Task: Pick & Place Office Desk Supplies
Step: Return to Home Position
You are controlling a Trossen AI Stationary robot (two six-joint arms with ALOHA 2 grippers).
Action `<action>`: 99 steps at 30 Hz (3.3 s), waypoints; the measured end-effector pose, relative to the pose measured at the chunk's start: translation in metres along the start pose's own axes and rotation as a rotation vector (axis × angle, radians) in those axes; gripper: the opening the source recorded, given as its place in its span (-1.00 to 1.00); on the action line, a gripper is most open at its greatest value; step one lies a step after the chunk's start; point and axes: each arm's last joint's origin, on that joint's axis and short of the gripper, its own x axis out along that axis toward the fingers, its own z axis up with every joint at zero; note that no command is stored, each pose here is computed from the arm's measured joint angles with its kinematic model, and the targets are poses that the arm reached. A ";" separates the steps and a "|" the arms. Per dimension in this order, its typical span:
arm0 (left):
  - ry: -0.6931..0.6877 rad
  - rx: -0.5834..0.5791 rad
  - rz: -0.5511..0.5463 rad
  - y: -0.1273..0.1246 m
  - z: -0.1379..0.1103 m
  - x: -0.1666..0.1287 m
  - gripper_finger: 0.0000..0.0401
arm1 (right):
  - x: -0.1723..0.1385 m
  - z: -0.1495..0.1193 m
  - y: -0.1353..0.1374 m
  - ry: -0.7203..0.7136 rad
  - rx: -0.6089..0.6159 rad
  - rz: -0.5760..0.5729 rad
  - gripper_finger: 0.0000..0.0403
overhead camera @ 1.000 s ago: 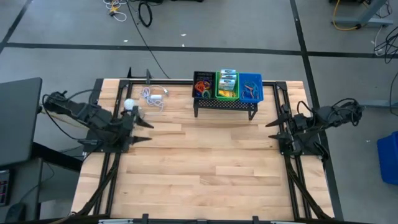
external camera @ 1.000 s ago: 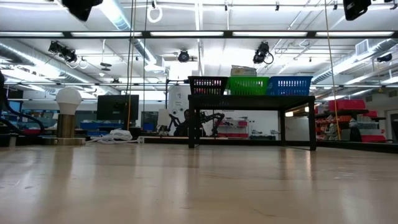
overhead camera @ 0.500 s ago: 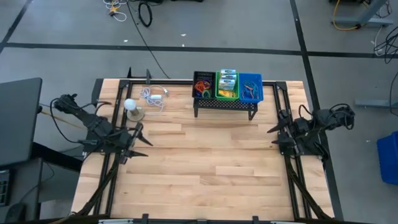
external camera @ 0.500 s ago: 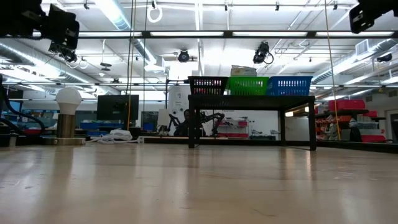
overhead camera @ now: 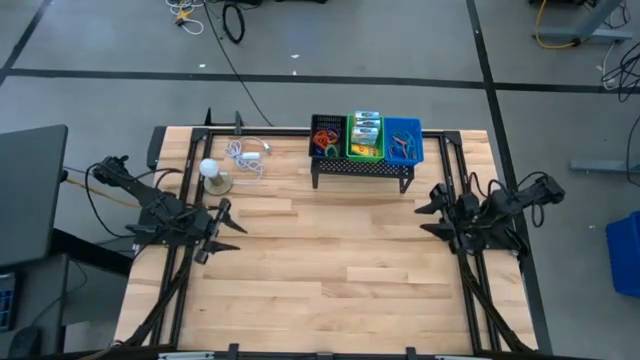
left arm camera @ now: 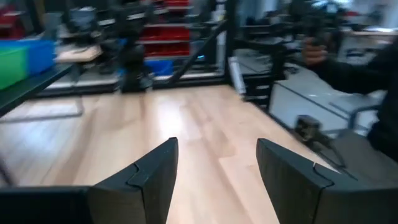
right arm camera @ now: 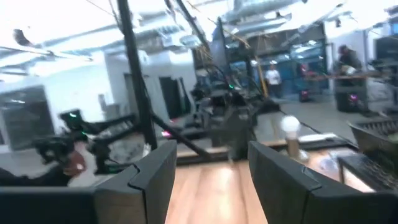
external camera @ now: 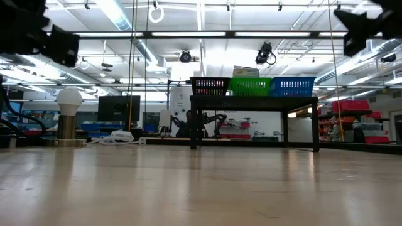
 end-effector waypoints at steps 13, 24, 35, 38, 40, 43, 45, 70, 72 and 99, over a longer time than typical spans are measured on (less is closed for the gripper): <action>-0.023 -0.092 -0.321 -0.010 -0.002 0.001 0.13 | 0.000 -0.036 -0.003 0.137 0.004 0.016 0.03; 0.040 0.002 -0.246 -0.009 -0.009 0.003 0.13 | 0.000 -0.040 -0.007 0.175 -0.076 -0.059 0.03; -0.095 0.177 -0.294 -0.011 0.002 0.003 0.12 | 0.001 -0.038 -0.020 0.154 -0.116 -0.234 0.03; -0.078 0.117 -0.270 -0.010 0.001 0.003 0.12 | 0.001 -0.038 -0.022 0.157 -0.116 -0.231 0.03; -0.082 0.051 -0.262 -0.010 0.002 0.003 0.12 | 0.001 -0.038 -0.022 0.161 -0.115 -0.212 0.03; -0.109 -0.084 -0.190 -0.007 0.007 0.003 0.12 | 0.001 -0.038 -0.024 0.159 -0.109 -0.223 0.03; -0.075 -0.083 -0.179 -0.007 0.003 0.003 0.12 | 0.001 -0.038 -0.024 0.158 -0.110 -0.232 0.03; -0.019 0.057 0.243 0.017 -0.001 0.013 0.11 | -0.001 -0.035 -0.043 0.148 -0.177 -0.409 0.03; -0.014 0.077 0.267 0.020 -0.001 0.013 0.11 | -0.001 -0.035 -0.043 0.150 -0.187 -0.405 0.03; -0.109 0.120 0.289 0.024 0.009 0.013 0.11 | 0.000 -0.035 -0.042 0.165 -0.246 -0.380 0.03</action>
